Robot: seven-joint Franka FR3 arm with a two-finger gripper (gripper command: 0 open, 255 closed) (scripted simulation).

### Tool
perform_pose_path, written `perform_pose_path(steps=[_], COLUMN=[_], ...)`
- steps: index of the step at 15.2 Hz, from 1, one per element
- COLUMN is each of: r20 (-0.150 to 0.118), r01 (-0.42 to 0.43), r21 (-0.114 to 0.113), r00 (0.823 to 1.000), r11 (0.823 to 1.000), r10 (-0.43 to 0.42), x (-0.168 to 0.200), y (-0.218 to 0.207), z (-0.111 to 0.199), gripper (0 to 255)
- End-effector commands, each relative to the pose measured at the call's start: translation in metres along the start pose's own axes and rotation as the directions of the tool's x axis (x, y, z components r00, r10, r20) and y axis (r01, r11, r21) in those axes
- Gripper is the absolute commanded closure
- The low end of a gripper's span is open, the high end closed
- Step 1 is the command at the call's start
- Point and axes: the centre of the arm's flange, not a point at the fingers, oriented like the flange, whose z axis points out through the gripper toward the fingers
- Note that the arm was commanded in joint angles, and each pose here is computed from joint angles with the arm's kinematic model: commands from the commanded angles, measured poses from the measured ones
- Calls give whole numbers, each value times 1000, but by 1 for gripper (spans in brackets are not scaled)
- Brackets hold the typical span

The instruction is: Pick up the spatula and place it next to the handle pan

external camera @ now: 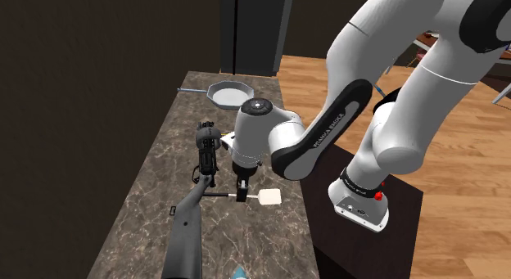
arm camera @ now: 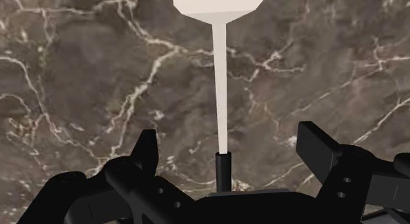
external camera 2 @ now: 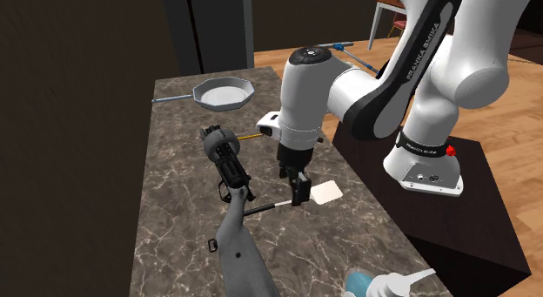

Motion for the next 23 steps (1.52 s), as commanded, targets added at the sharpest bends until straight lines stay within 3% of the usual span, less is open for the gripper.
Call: perform_pose_path(steps=[1,5,13,14,23], r20=[-3,-3,-3,-3,-3], r01=[5,5,5,5,5], r21=[1,1,1,1,1], r00=[1000,1000,1000,1000,1000], r11=[1000,1000,1000,1000,1000], r10=[-5,-5,-5,-5,-5], x=[0,0,0,0,0], y=[-1,-1,-1,-1,-1], z=[11,35,35,35,35], gripper=[0,0,0,255,255])
